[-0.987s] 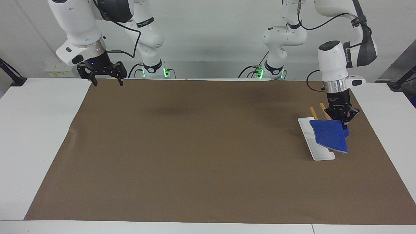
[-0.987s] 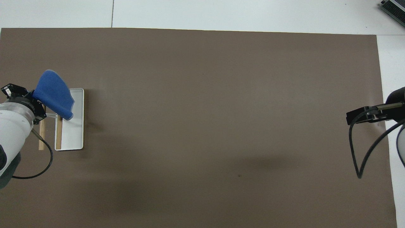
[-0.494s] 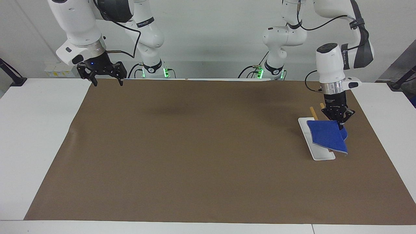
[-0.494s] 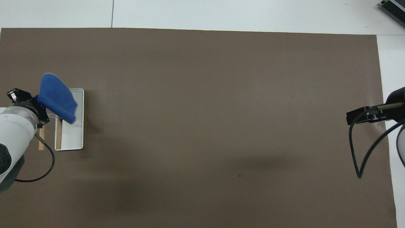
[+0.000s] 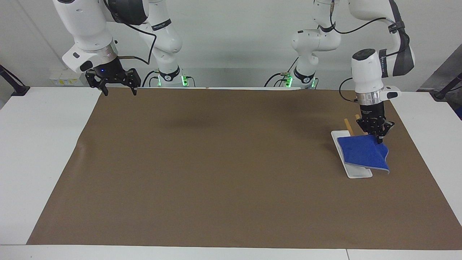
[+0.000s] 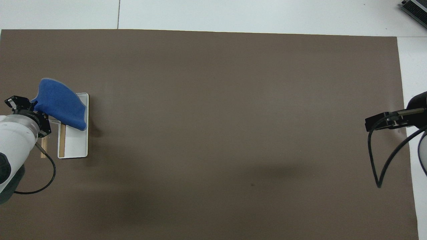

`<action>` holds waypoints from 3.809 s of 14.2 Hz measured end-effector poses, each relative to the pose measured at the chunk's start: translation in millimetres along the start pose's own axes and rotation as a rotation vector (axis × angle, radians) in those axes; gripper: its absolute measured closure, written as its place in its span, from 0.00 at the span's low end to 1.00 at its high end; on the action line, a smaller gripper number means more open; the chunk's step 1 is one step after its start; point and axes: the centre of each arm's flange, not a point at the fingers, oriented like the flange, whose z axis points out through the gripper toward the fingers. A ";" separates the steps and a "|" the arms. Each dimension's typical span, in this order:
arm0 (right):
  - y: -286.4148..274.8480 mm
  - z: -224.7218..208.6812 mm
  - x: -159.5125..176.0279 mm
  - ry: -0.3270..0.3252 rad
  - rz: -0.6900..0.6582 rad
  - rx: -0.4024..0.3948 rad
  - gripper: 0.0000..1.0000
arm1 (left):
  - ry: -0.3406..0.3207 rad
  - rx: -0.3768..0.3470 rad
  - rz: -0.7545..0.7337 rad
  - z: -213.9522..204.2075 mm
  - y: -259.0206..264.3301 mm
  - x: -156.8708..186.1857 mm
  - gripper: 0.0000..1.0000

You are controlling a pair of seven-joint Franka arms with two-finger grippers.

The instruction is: Right arm passes towel to left arm to hang

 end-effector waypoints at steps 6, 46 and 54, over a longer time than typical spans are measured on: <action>0.0 0.0 0.0 0.000 0.000 0.000 0.00 | 0.003 -0.015 0.030 -6.9 7.9 1.3 0.08; 0.0 0.0 0.0 0.000 0.000 0.000 0.00 | -0.035 -0.193 1.330 -102.9 90.8 -102.3 0.00; 0.0 0.0 0.0 0.000 0.000 0.000 0.00 | -0.296 0.051 1.734 -131.3 118.9 -89.6 0.00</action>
